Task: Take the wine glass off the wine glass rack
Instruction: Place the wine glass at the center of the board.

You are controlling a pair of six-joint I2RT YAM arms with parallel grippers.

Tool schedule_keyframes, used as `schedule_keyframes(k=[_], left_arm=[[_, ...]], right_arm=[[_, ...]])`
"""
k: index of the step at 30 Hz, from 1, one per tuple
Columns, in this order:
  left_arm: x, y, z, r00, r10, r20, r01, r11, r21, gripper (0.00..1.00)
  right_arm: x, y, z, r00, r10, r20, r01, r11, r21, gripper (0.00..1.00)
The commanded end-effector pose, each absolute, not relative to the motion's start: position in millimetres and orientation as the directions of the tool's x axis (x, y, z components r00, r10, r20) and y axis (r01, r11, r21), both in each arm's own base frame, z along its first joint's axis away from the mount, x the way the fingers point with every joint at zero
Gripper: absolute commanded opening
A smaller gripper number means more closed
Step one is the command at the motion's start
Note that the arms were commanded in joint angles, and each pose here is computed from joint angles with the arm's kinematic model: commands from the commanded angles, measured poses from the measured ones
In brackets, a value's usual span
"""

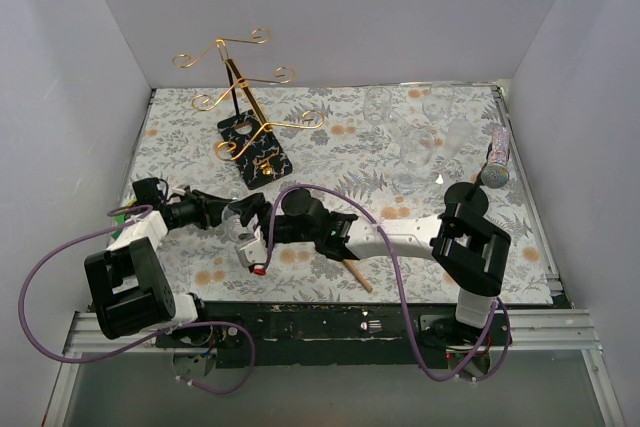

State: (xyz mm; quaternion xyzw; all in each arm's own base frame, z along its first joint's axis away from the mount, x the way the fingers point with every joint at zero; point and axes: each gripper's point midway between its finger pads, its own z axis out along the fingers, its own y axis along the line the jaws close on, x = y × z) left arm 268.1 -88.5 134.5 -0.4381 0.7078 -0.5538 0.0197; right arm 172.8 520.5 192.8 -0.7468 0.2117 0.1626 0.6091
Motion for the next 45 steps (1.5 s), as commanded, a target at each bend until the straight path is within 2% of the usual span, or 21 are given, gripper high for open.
schedule_keyframes(k=[1, 2, 5, 9, 17, 20, 32, 45], left_arm=[[269, -91, 158, -0.666, -0.607, 0.433, -0.542, -0.004, -0.840, 0.12], [269, -91, 157, -0.665, -0.607, 0.435, -0.544, -0.006, -0.839, 0.24], [270, -91, 156, -0.663, -0.607, 0.439, -0.545, -0.011, -0.838, 0.44], [272, -90, 155, -0.662, -0.613, 0.430, -0.544, -0.001, -0.839, 0.57], [273, -84, 148, -0.639, -0.641, 0.425, -0.558, 0.006, -0.830, 0.56], [272, -82, 146, -0.635, -0.650, 0.418, -0.559, 0.012, -0.829, 0.58], [274, -71, 142, -0.616, -0.688, 0.384, -0.547, 0.022, -0.837, 0.61], [282, -59, 136, -0.611, -0.716, 0.337, -0.525, 0.048, -0.850, 0.61]], right_arm=[[176, 527, 226, 0.849, -0.111, -0.517, -0.528, -0.110, -0.842, 0.55], [175, 526, 228, 0.843, -0.113, -0.526, -0.537, -0.113, -0.836, 0.52], [174, 523, 237, 0.821, -0.119, -0.558, -0.569, -0.114, -0.814, 0.47], [174, 515, 248, 0.766, -0.143, -0.627, -0.641, -0.092, -0.762, 0.44], [184, 482, 269, 0.555, -0.192, -0.810, -0.826, -0.011, -0.563, 0.41], [190, 465, 276, 0.486, -0.213, -0.848, -0.866, 0.013, -0.500, 0.40], [212, 369, 282, 0.288, -0.328, -0.900, -0.929, 0.133, -0.346, 0.38], [288, 269, 271, 0.139, -0.366, -0.920, -0.858, 0.419, -0.296, 0.37]])
